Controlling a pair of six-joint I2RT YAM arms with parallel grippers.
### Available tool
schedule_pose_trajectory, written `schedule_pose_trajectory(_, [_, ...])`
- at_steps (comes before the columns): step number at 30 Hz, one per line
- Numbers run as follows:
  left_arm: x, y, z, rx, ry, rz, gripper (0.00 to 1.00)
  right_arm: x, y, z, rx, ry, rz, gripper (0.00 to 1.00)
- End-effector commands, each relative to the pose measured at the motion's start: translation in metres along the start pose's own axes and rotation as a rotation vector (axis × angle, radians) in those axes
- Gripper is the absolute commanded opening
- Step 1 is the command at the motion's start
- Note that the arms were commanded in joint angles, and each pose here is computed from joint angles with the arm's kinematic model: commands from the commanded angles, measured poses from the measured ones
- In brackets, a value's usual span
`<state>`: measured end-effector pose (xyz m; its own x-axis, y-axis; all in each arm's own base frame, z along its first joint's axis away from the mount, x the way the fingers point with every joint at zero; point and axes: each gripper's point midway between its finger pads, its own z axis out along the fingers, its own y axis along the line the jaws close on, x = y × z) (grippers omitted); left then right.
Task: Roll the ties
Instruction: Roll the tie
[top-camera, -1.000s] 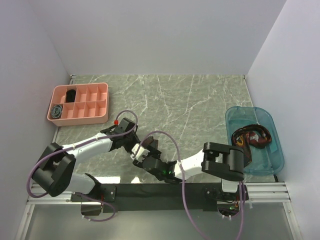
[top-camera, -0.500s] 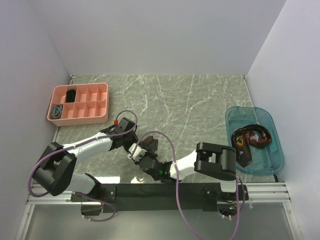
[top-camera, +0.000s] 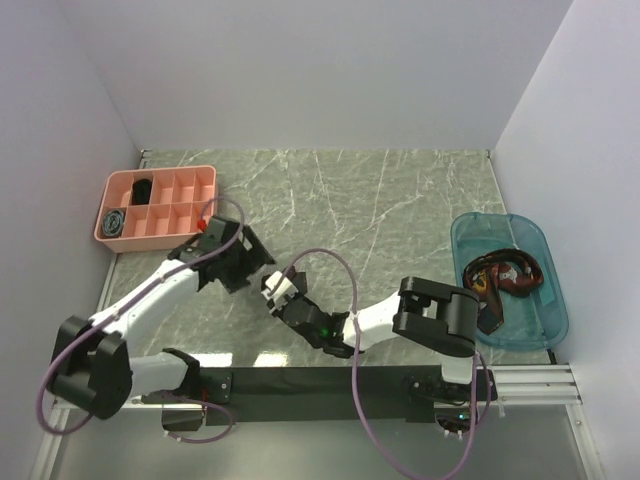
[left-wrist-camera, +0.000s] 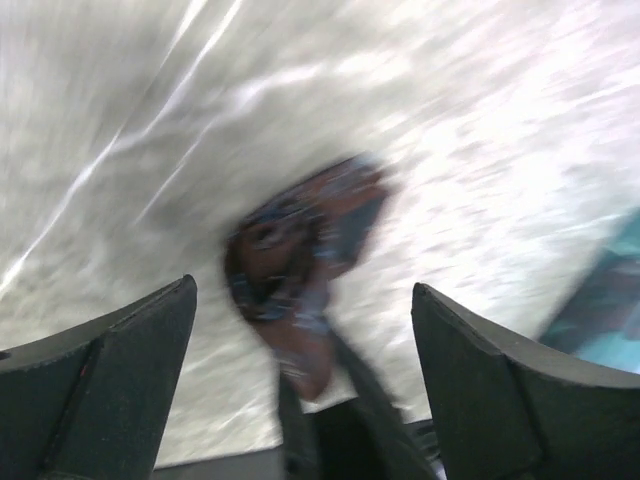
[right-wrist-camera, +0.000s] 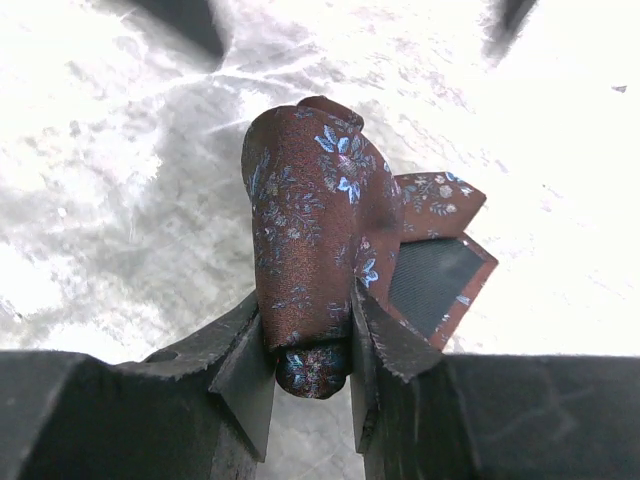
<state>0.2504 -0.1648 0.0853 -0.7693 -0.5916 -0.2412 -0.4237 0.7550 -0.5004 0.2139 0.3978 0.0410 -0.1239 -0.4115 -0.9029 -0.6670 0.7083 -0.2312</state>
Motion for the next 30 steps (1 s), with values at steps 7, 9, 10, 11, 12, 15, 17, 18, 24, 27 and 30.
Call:
schedule_pose_trajectory(7, [-0.055,-0.03,-0.046,0.211,-0.249,-0.065,0.97,0.024,-0.014,0.003,-0.087,0.125,0.221,0.0])
schedule_pose_trajectory(9, [-0.051,-0.025,-0.042,0.242,-0.264,-0.082,0.97,0.026,-0.012,0.0,-0.143,0.145,0.313,0.0])
schedule_pose_trajectory(10, [-0.051,-0.026,-0.046,0.272,-0.281,-0.088,0.96,0.021,-0.023,0.002,-0.139,0.136,0.365,0.0])
schedule_pose_trajectory(11, [-0.049,-0.024,-0.045,0.285,-0.281,-0.094,0.95,0.024,-0.017,-0.002,-0.19,0.161,0.441,0.0])
schedule_pose_trajectory(12, [-0.044,-0.021,-0.04,0.305,-0.276,-0.104,0.95,0.026,-0.021,-0.003,-0.195,0.171,0.49,0.0])
schedule_pose_trajectory(15, [-0.031,-0.014,-0.035,0.346,-0.263,-0.103,0.95,0.026,-0.023,-0.01,-0.294,0.198,0.697,0.0])
schedule_pose_trajectory(17, [-0.026,-0.015,-0.035,0.37,-0.266,-0.092,0.96,0.028,-0.032,-0.009,-0.308,0.202,0.837,0.0])
schedule_pose_trajectory(18, [-0.022,-0.012,-0.031,0.364,-0.257,-0.087,0.96,0.027,-0.031,-0.01,-0.325,0.21,0.878,0.0])
schedule_pose_trajectory(24, [-0.004,-0.015,-0.018,0.394,-0.23,-0.086,0.96,0.037,-0.036,-0.012,-0.393,0.304,1.187,0.0])
schedule_pose_trajectory(27, [0.006,-0.021,-0.009,0.397,-0.203,-0.066,0.96,0.043,-0.037,-0.011,-0.417,0.369,1.283,0.0])
schedule_pose_trajectory(30, [0.012,-0.025,0.0,0.378,-0.196,-0.053,0.96,0.05,-0.036,-0.009,-0.429,0.437,1.341,0.0])
